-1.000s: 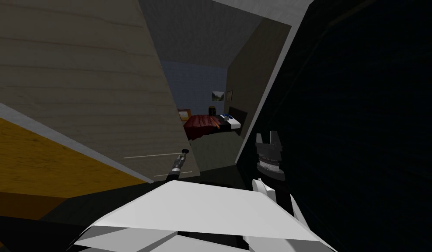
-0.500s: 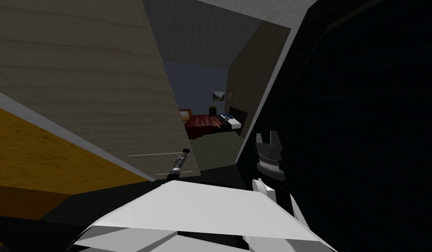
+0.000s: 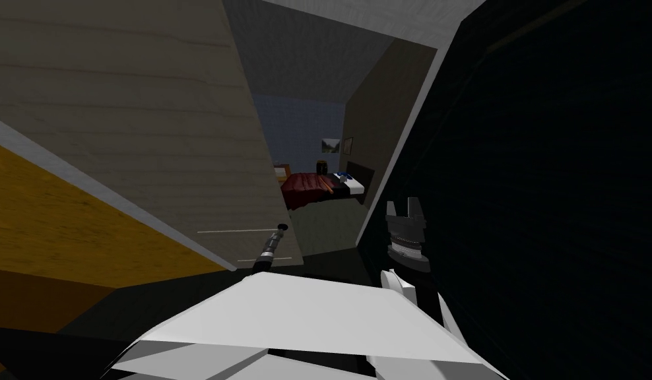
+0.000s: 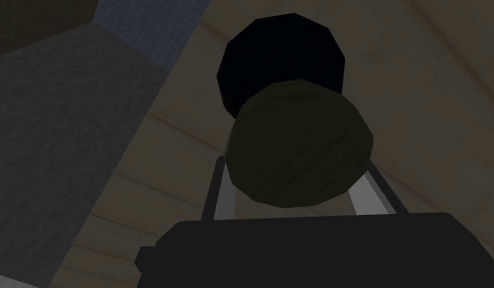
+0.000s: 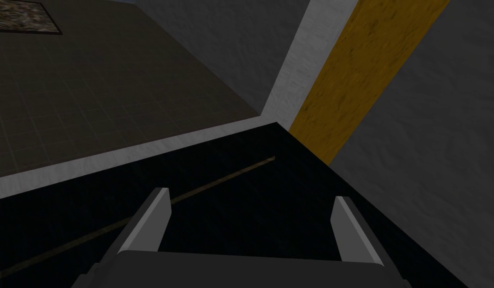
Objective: Pull the door open
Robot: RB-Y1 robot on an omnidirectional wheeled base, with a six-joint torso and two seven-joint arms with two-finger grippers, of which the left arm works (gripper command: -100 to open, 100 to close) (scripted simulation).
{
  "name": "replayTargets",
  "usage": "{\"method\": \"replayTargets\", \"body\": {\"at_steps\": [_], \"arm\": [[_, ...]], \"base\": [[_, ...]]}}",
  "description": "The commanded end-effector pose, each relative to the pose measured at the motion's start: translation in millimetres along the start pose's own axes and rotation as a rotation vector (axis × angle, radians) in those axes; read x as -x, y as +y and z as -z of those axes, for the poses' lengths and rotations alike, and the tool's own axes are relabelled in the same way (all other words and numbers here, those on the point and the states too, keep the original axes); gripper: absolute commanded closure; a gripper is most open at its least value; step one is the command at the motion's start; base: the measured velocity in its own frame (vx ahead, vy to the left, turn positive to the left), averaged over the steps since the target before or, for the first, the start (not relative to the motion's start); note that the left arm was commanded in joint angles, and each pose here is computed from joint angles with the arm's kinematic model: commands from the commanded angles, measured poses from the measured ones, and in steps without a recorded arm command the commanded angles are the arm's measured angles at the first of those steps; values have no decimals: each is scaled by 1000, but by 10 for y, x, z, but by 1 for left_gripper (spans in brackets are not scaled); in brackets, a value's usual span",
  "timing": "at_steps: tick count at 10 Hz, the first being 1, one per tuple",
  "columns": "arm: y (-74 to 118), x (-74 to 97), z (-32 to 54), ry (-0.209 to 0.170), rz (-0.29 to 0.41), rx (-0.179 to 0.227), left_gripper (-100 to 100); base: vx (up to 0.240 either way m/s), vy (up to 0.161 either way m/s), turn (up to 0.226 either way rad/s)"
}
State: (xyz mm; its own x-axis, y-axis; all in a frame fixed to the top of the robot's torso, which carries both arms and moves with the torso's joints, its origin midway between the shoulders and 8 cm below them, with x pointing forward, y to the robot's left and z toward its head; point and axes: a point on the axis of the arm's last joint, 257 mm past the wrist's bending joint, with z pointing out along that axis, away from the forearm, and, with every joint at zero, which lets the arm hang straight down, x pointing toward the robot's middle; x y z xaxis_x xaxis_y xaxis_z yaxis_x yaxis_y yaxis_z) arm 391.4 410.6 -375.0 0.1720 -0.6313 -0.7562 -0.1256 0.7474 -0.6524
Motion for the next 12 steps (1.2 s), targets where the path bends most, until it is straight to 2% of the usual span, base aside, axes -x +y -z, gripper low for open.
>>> {"method": "replayTargets", "body": {"at_steps": [1,4,5,6,7,8,9,10,12], "arm": [[-122,-149,-14,20,73,-14,100],[-172,-177,-41,25,165,-23,100],[-172,-177,-41,25,171,-23,100],[-198,-192,-55,28,217,-28,100],[-198,-192,-55,29,221,-28,100],[-224,-207,-69,32,268,-32,100],[-224,-207,-69,32,270,-32,100],[-250,-223,-82,36,316,-36,100],[-250,-223,-82,36,319,-36,100]], "base": [[-31,-6,8],[-36,7,12],[-26,10,15],[-31,7,19],[-31,-2,14],[-33,7,11],[-27,6,3],[-31,1,7],[-15,3,6]]}}
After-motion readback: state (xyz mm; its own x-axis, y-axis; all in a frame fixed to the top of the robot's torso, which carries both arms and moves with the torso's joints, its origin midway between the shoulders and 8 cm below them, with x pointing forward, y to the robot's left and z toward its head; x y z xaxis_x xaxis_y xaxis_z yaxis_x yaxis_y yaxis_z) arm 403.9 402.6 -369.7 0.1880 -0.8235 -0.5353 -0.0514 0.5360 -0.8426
